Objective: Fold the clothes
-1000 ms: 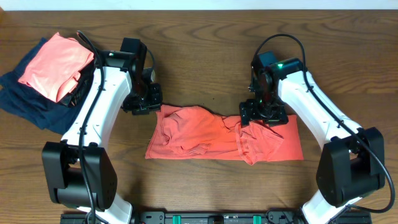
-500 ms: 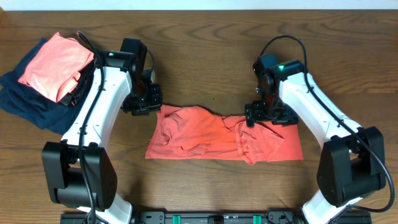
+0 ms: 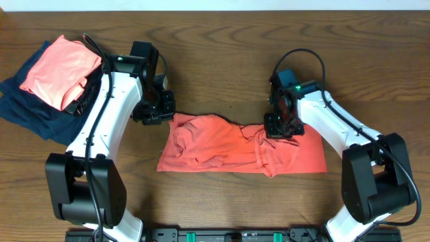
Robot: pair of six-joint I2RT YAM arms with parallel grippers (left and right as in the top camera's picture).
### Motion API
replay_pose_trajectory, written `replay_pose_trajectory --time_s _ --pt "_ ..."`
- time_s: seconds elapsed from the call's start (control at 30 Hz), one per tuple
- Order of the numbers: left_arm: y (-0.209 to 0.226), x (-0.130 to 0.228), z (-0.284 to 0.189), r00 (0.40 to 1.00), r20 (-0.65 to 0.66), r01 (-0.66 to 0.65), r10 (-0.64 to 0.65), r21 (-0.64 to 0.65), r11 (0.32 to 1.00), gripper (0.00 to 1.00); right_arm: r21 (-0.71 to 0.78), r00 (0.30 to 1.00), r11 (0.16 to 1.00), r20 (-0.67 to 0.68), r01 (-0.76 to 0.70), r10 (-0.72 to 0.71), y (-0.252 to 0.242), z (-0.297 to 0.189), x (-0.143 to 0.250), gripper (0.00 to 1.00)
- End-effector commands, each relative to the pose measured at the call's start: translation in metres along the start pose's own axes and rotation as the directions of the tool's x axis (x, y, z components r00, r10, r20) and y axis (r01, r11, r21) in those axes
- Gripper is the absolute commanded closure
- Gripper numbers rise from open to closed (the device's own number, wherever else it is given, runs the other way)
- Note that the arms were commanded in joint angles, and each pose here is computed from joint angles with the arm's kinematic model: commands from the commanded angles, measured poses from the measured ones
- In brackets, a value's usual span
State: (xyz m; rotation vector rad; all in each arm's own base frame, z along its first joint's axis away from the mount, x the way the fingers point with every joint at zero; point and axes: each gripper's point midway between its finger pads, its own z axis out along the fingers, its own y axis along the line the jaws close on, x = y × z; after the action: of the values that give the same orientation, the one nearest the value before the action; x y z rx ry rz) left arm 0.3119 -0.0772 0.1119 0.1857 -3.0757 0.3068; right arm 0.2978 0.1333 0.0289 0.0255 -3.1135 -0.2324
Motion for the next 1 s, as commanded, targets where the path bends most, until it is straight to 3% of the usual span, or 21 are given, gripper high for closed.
replay_pose_trajectory --time_s 0.0,0.13,0.2,0.37,0.57,0.67,0.8,0.97 --pt "0.001 -0.002 -0.004 1.000 0.010 0.017 -0.017 -0.003 1.000 0.64 -0.091 0.997 0.994 0.031 -0.063 0.066 0.019 -0.005 -0.007 0.99" --pt "0.001 -0.002 -0.004 1.000 0.009 0.017 -0.017 -0.003 1.000 0.64 -0.215 0.998 0.975 0.024 -0.047 0.053 0.042 -0.009 -0.010 0.96" --pt "0.001 -0.002 -0.004 1.000 0.010 0.017 -0.017 -0.003 1.000 0.64 -0.236 0.999 0.971 0.004 -0.046 0.048 0.046 -0.009 -0.006 0.68" --pt "0.001 -0.002 -0.004 1.000 0.010 0.017 -0.017 -0.003 1.000 0.64 -0.234 0.993 0.971 -0.117 -0.057 0.030 0.050 -0.009 0.026 0.45" --pt "0.001 -0.003 -0.004 1.000 0.013 0.016 -0.016 -0.002 1.000 0.64 -0.342 0.967 0.940 -0.239 0.006 -0.092 0.073 -0.018 0.063 0.36" --pt "0.001 -0.003 -0.004 1.000 0.014 0.016 -0.016 -0.002 1.000 0.64 -0.448 0.962 0.891 -0.202 0.075 -0.183 0.093 -0.023 0.063 0.34" --pt "0.001 -0.003 -0.004 1.000 0.014 0.016 -0.016 -0.002 1.000 0.64 -0.468 0.970 0.877 -0.141 0.110 -0.197 0.099 -0.023 0.051 0.34" --pt "0.001 -0.003 -0.004 1.000 0.013 0.016 -0.016 -0.002 1.000 0.64 -0.383 0.983 0.916 -0.086 0.115 -0.160 0.083 -0.022 0.034 0.32"
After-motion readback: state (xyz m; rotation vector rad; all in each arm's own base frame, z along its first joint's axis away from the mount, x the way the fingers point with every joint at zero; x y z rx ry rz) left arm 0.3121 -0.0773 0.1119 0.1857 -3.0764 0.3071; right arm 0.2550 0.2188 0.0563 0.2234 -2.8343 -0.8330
